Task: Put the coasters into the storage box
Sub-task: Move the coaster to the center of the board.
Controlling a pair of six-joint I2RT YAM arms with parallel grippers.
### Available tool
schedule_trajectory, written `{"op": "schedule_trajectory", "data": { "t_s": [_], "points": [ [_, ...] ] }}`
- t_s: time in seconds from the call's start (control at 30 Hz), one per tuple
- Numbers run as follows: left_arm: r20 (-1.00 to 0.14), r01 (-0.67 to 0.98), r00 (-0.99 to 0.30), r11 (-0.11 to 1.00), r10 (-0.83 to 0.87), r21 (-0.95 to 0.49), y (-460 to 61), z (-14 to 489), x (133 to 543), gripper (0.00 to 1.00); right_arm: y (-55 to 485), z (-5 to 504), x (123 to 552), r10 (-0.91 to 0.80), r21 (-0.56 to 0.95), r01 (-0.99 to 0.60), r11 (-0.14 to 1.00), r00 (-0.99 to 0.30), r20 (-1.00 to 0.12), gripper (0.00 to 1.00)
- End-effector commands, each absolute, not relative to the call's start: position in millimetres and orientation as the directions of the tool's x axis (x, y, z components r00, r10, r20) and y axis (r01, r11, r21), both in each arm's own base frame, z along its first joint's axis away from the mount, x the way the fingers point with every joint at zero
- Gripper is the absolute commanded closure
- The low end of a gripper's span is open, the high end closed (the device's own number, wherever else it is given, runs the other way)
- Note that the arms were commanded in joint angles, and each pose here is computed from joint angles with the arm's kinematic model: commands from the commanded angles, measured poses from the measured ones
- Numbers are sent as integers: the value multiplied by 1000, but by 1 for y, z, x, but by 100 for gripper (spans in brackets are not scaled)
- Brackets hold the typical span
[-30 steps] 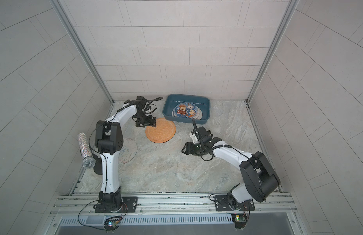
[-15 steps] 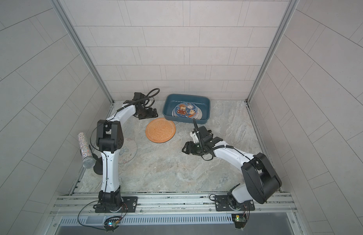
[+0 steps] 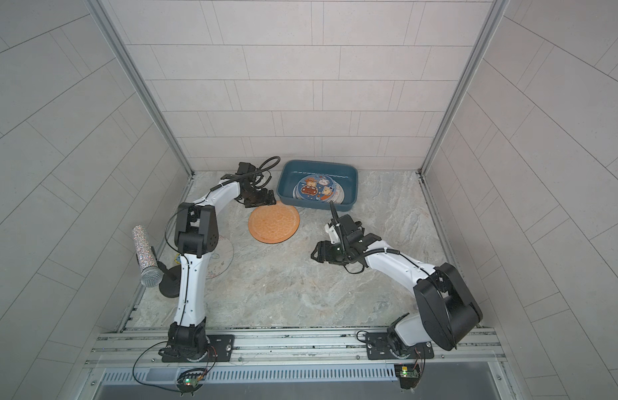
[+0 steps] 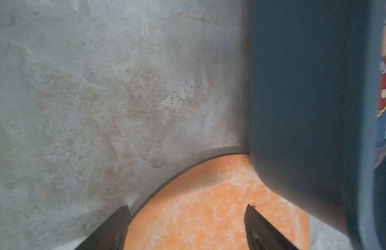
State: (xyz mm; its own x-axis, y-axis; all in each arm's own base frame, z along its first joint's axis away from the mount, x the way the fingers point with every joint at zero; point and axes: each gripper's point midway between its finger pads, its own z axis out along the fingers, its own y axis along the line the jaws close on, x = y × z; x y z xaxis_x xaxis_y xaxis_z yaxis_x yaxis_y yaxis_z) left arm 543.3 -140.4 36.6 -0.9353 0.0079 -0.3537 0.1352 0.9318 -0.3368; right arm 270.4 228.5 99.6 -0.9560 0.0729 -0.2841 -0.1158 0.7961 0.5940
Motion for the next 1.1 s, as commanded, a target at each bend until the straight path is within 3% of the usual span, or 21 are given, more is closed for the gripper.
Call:
{"op": "schedule_trajectory", "data": {
  "t_s": [0.0, 0.37, 0.6, 0.8, 0.9, 1.07],
  "points": [
    [-216, 175, -972, 903, 94, -394, -176, 15, 501, 14, 221, 103, 267, 80, 579, -115, 807, -951, -299, 31],
    [-97, 282, -959, 868, 266, -408, -209, 23, 411, 17, 218, 109, 266, 77, 574, -131, 808, -943, -323, 31],
    [-71, 328, -942, 849, 329, -414, -225, 38, 363, 19, 192, 102, 288, 77, 525, -122, 842, -936, -342, 31],
    [-189, 284, -955, 878, 227, -385, -211, 59, 379, 17, 155, 83, 327, 77, 439, -90, 894, -935, -346, 30],
    [-277, 253, -949, 890, 151, -380, -206, 68, 398, 14, 155, 74, 349, 75, 427, -88, 900, -934, -351, 30],
    [-332, 238, -937, 891, 106, -386, -207, 66, 424, 13, 164, 57, 384, 76, 430, -92, 898, -930, -358, 30]
  ]
}}
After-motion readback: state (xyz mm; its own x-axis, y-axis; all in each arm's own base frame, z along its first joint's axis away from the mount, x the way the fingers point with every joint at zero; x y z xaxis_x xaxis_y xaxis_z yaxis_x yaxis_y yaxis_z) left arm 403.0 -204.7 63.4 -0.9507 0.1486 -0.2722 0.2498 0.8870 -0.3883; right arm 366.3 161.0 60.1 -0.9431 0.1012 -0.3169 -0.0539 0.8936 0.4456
